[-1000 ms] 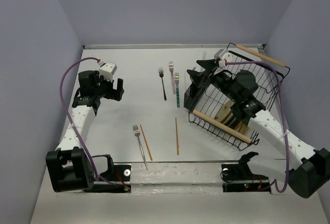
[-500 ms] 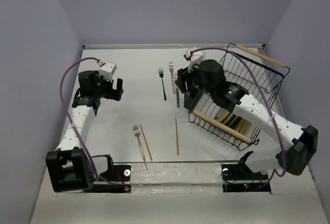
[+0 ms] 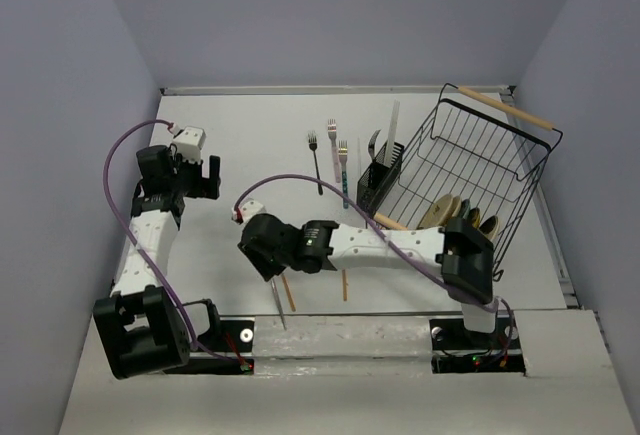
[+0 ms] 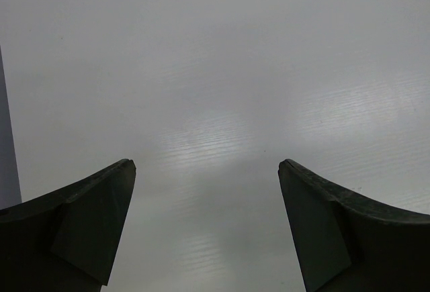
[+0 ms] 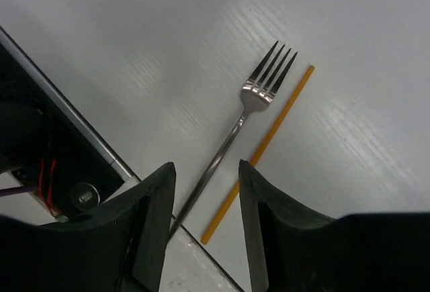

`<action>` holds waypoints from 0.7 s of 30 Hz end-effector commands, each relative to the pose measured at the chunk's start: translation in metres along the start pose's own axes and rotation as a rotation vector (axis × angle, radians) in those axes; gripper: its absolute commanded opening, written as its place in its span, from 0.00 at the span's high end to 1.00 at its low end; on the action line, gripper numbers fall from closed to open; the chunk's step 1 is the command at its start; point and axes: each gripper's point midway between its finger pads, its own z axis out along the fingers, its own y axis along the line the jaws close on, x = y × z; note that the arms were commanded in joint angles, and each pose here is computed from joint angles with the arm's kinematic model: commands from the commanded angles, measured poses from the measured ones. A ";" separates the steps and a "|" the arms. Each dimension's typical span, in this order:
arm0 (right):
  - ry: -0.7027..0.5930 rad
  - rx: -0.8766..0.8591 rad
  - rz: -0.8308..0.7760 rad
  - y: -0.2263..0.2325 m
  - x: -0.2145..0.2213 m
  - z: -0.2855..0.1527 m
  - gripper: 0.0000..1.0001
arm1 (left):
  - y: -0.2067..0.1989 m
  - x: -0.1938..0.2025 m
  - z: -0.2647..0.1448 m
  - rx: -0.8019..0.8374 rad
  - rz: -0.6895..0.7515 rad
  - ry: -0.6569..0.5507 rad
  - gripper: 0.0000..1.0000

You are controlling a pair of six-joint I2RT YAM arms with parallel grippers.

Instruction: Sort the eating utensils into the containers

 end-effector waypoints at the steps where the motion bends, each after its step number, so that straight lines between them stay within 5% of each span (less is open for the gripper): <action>1: 0.034 0.052 0.137 0.006 0.003 0.023 0.55 | 0.001 -0.019 -0.010 -0.014 0.038 -0.083 0.01; 6: 0.057 0.091 0.140 0.008 0.015 0.047 0.64 | -0.003 -0.020 -0.011 0.011 0.045 -0.094 0.01; 21: 0.146 0.122 0.158 0.006 0.051 0.080 0.65 | -0.008 -0.017 -0.009 0.040 0.052 -0.101 0.01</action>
